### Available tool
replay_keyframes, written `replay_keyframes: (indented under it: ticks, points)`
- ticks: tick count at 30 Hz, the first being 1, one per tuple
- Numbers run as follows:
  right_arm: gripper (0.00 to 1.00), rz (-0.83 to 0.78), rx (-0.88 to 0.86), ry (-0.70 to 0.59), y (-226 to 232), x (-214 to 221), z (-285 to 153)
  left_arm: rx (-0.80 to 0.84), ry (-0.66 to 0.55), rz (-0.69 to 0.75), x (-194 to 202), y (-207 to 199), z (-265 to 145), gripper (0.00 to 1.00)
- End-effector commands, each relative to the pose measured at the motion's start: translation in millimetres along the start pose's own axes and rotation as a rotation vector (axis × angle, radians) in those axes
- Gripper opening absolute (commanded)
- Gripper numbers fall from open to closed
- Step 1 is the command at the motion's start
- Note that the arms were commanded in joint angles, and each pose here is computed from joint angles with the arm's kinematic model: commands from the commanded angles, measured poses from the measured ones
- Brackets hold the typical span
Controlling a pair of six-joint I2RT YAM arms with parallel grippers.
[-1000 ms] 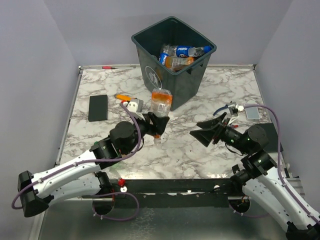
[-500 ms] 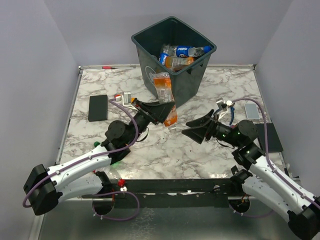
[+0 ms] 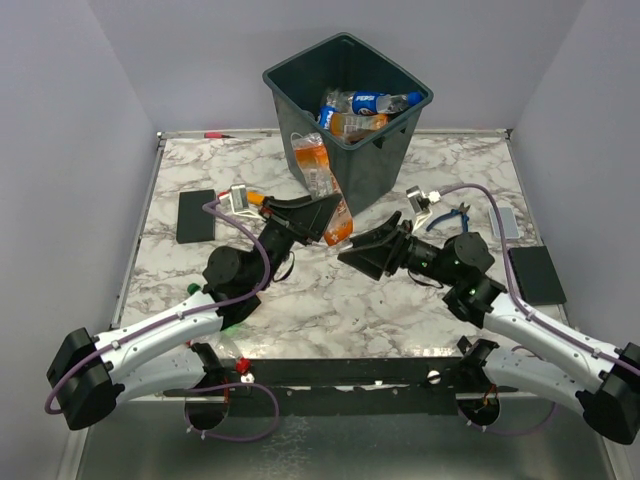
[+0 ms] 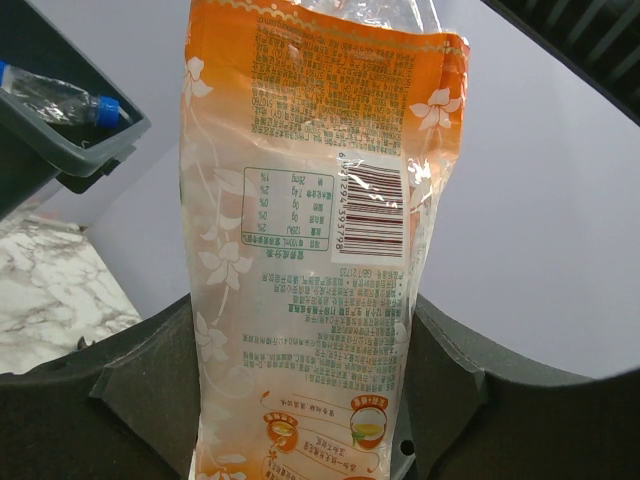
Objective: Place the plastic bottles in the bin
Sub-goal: Place the plastic bottle in the trash bin.
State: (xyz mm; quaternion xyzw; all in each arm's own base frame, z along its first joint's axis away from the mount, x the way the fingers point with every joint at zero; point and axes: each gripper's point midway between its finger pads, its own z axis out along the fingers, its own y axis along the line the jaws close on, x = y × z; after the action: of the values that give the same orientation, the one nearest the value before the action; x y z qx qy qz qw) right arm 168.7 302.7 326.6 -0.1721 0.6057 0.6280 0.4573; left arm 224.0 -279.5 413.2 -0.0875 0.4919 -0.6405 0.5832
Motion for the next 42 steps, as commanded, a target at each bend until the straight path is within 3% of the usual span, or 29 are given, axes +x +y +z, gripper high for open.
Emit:
replay_keyframes:
  ticks: [1,9,11,13,14,15,17,18,22,25,29,33,37,42]
  points:
    - [0.61,0.009,-0.001,-0.106,5,-26,11,0.021,-0.040,-0.004,-9,-6,-4,0.35]
    - [0.58,0.039,-0.023,-0.087,6,-24,21,0.016,-0.032,0.005,-6,-2,-7,0.35]
    - [0.47,0.050,-0.010,-0.060,3,-20,26,0.015,-0.029,0.012,-5,-1,-7,0.36]
    - [0.28,0.055,-0.006,-0.042,3,-17,26,0.018,-0.024,0.024,-4,-1,-8,0.38]
    - [0.17,0.054,-0.008,-0.035,4,-16,26,0.019,-0.021,0.036,-3,-1,-8,0.42]
    - [0.04,0.053,0.003,-0.021,3,-13,24,0.018,-0.015,0.049,-2,0,-9,0.53]
    - [0.00,0.040,0.044,0.004,0,-10,18,-0.001,0.006,0.095,-1,3,-11,0.89]
    - [0.00,0.028,0.070,0.017,-3,-8,13,-0.012,0.017,0.131,-1,5,-13,0.98]
    - [0.00,-0.070,0.289,0.142,-20,-2,-20,-0.112,0.036,0.390,-22,17,-29,0.99]
    - [0.00,-0.134,0.474,0.271,-34,2,-55,-0.114,0.097,0.760,-47,12,-41,0.99]
    - [0.00,-0.136,0.602,0.436,-37,14,-91,-0.009,0.295,1.220,-55,0,-49,0.99]
    - [0.00,-0.083,0.622,0.570,-31,32,-107,0.166,0.399,1.586,-47,2,-54,0.99]
    - [0.00,-0.043,0.608,0.639,-28,44,-111,0.287,0.588,1.824,-26,23,-49,0.99]
    - [0.00,-0.035,0.585,0.707,-22,44,-106,0.438,0.758,1.934,14,36,-54,0.99]
